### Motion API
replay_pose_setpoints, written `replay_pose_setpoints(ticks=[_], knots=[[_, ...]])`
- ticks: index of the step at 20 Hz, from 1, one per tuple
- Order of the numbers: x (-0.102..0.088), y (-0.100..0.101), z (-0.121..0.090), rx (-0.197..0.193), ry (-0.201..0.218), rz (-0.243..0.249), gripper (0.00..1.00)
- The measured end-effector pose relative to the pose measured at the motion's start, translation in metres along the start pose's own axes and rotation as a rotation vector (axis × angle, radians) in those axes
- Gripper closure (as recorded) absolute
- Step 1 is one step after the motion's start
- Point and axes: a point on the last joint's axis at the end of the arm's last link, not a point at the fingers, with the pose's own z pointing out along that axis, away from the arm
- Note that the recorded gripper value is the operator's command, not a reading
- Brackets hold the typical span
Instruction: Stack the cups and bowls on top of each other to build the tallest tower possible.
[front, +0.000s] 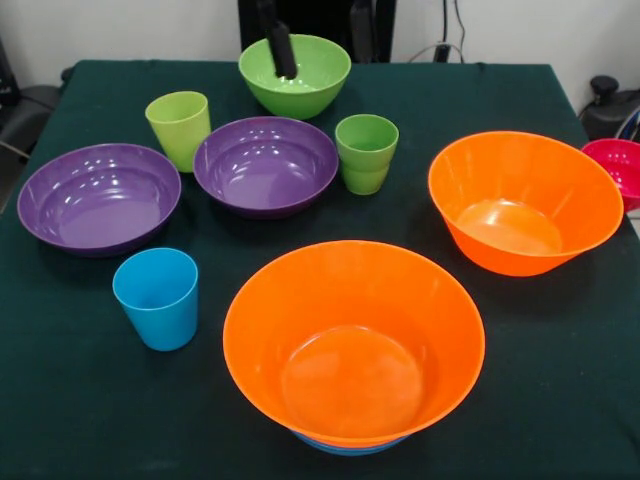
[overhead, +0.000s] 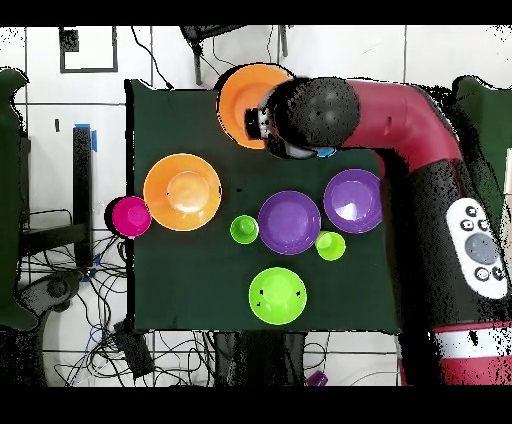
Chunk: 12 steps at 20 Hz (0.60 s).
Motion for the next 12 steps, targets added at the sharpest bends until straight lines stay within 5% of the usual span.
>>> replay_pose_setpoints(ticks=[8, 12], knots=[[0.013, 0.055, 0.015, 0.035, -0.030, 0.010, 0.00], [0.031, 0.085, 0.039, 0.047, -0.026, 0.061, 0.00]])
